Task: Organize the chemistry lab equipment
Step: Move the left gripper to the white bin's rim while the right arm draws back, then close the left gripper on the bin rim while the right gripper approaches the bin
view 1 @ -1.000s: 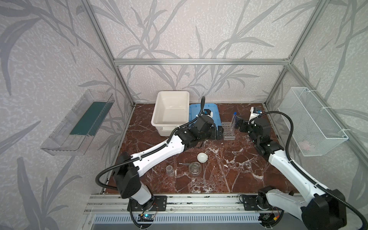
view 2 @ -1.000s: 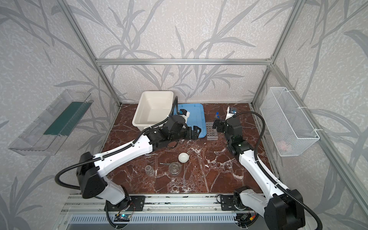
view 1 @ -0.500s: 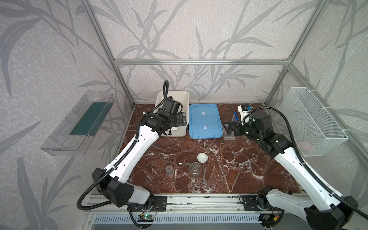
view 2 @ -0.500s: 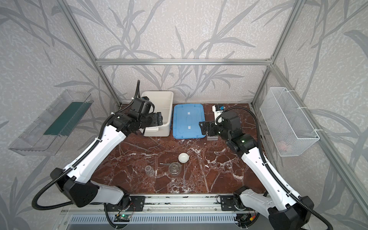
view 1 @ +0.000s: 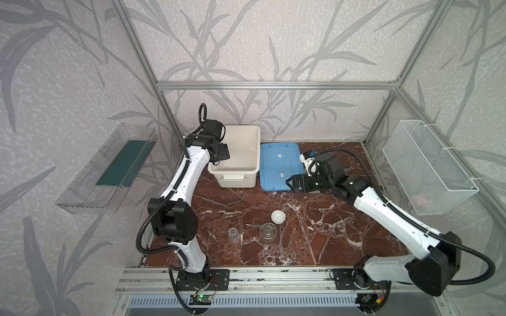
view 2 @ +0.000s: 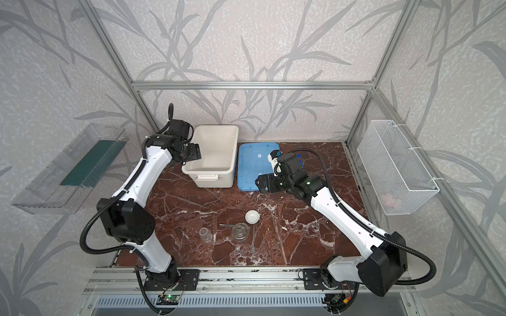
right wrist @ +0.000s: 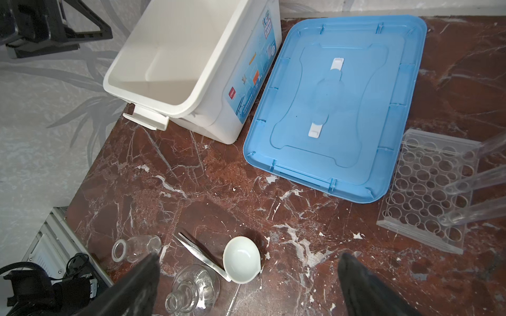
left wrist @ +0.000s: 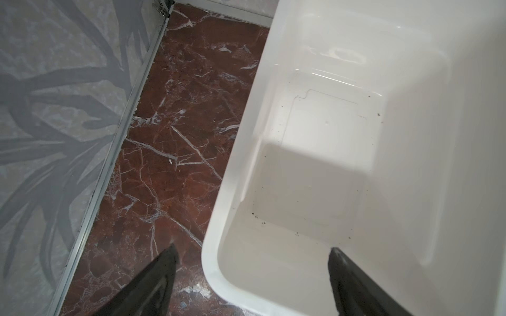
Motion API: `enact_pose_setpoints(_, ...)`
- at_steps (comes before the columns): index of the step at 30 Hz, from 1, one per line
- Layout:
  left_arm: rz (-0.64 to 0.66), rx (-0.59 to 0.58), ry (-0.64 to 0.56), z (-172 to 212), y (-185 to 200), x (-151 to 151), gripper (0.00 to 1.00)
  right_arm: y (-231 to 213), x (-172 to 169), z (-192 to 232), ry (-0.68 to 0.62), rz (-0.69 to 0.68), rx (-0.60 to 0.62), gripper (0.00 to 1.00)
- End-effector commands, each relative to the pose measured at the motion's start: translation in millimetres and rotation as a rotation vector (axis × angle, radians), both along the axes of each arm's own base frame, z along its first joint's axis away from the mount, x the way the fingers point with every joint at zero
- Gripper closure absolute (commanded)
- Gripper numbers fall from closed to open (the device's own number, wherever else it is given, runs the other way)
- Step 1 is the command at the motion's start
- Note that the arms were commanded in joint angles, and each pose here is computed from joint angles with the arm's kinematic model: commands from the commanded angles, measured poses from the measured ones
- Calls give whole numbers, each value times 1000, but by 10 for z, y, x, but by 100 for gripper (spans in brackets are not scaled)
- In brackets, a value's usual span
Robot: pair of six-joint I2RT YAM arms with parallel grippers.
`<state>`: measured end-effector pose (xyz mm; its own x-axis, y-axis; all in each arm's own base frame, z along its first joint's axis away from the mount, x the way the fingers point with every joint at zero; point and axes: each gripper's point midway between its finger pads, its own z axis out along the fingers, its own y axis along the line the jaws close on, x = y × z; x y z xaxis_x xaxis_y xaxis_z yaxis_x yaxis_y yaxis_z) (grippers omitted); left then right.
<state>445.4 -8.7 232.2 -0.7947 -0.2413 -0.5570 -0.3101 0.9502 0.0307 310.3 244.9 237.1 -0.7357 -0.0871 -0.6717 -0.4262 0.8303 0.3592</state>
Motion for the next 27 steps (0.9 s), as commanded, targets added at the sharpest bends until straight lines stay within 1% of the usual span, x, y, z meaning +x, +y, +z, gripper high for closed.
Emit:
enact_pose_setpoints(1,-5,70,-9,100,153,120,13,69,47,124,-38,14,16,1)
enact_pose_setpoints(7,10,39,39,-146,243,312,13,88,107,71,-55,23,-2,1)
enact_pose_setpoints(12,10,-11,60,-323,226,401,28,105,120,23,-57,35,-12,1)
enact_pose_setpoints(13,13,-10,64,-342,236,406,30,106,119,22,-58,37,-15,1)
enact_pose_setpoints(18,22,16,78,-421,289,432,32,90,130,49,-79,30,-12,1)
enact_pose_setpoints(21,24,17,86,-464,305,456,38,98,132,55,-82,33,-7,1)
enact_pose_setpoints(23,21,20,81,-457,304,484,40,102,138,52,-82,31,-5,1)
enact_pose_setpoints(25,19,32,63,-457,324,551,41,113,146,47,-81,32,-3,1)
enact_pose_setpoints(27,4,20,48,-476,325,648,44,125,151,42,-78,33,0,1)
